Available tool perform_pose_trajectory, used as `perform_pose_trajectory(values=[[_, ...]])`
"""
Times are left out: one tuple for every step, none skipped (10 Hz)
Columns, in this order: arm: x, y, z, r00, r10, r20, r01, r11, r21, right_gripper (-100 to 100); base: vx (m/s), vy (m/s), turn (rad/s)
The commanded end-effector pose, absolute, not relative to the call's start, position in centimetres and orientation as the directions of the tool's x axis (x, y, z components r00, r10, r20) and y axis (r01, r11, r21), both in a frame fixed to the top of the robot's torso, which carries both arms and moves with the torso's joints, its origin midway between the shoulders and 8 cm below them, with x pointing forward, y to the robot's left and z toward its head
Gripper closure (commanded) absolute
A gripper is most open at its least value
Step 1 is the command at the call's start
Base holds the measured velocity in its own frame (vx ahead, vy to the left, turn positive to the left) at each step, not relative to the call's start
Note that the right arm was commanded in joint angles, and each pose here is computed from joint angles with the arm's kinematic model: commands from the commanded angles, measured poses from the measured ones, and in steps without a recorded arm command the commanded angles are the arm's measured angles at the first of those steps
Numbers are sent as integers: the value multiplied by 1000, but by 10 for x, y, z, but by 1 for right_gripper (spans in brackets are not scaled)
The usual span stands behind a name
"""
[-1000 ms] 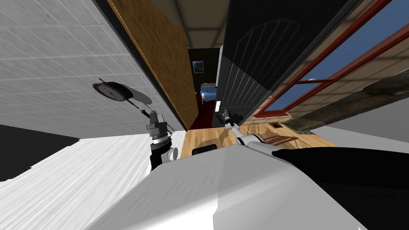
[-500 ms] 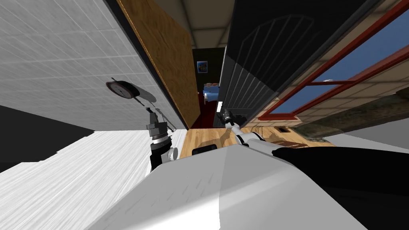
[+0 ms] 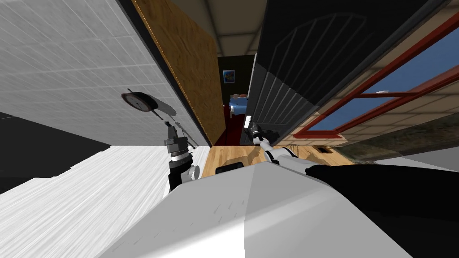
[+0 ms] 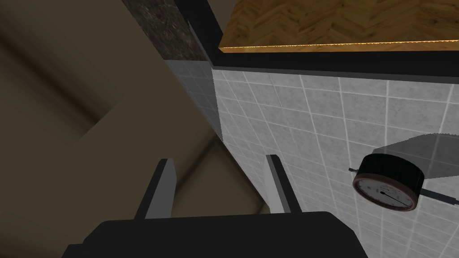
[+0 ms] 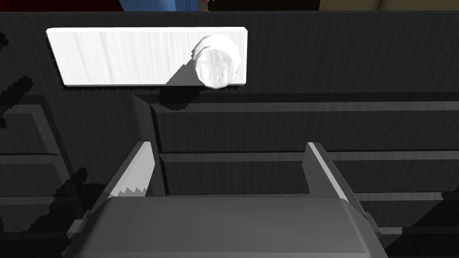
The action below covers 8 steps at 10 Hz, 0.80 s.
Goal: Push the door open
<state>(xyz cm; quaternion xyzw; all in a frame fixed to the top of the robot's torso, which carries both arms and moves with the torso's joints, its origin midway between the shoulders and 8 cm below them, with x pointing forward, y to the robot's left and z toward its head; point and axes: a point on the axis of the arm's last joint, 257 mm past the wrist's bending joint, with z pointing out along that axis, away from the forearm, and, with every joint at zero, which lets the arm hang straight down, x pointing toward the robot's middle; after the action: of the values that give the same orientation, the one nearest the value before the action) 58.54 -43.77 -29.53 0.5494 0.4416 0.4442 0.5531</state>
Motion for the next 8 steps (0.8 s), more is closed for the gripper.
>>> perform_pose_trajectory(values=[[585,-439,-295,219,976,0,-6,2,1000,-100,178,-58,26],[584,-440,-296,222,975,0,-6,2,1000,-100,204,-48,24],[584,-441,-296,224,975,0,-6,2,1000,-100,212,-59,27],[584,-443,-296,227,974,0,-6,2,1000,-100,218,-68,32],[583,-444,-296,229,973,0,-6,2,1000,-100,198,-51,30],[583,-445,-296,232,973,0,-6,1,1000,-100,186,-49,22],[583,-446,-296,234,972,0,-6,1,1000,-100,164,-60,23],[582,-447,-296,237,972,0,-6,1,1000,-100,170,-64,26]])
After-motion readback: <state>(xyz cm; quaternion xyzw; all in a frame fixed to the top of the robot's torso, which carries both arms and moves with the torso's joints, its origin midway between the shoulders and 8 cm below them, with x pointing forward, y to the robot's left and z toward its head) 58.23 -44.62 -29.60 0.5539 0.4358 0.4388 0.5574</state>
